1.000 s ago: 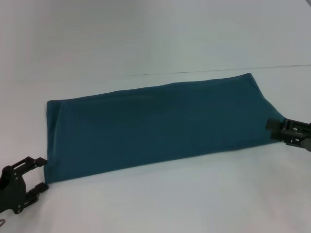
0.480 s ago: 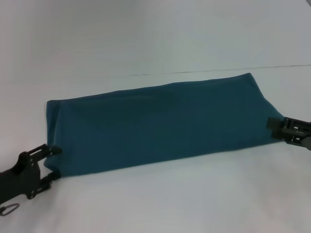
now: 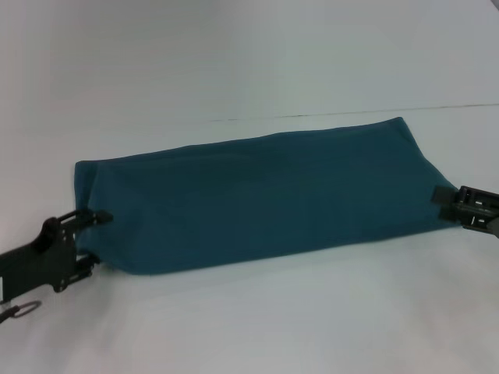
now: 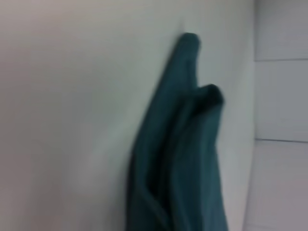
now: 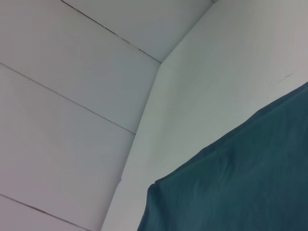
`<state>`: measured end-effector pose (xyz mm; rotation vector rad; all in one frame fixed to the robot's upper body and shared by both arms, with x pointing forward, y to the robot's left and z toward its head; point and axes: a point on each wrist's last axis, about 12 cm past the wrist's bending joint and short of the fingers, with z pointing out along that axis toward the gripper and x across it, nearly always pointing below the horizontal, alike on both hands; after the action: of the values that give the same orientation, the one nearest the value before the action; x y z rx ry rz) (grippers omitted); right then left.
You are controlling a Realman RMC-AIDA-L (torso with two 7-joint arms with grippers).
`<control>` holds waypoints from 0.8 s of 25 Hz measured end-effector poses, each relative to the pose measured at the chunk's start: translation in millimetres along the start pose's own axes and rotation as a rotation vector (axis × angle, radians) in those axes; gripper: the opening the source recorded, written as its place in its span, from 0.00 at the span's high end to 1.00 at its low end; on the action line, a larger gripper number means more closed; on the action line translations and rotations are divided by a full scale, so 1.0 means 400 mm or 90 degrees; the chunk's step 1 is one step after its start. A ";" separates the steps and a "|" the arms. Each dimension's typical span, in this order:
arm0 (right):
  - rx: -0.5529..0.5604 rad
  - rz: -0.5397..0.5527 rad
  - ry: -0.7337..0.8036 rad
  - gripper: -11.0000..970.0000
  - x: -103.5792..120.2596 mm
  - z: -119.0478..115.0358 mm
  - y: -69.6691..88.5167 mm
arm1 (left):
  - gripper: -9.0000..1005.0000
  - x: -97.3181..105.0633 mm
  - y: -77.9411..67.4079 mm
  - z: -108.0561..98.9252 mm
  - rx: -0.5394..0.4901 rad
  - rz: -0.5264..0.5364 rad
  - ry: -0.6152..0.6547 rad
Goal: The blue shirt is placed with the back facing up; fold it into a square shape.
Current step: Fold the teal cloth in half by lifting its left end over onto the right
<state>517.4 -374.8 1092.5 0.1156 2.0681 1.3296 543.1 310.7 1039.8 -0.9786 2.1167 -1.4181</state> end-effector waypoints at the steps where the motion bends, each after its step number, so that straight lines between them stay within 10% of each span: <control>1: 0.000 0.000 0.000 0.15 0.000 0.001 0.000 | 0.27 -0.001 -0.005 -0.001 0.006 0.005 0.001; 20: 0.016 0.002 -0.009 0.15 -0.005 0.004 -0.009 | 0.27 0.024 0.039 -0.019 -0.038 -0.030 0.025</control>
<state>520.7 -376.1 1090.1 0.1401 2.0741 1.3007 526.5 312.1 1029.0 -1.0375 2.1892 -1.4150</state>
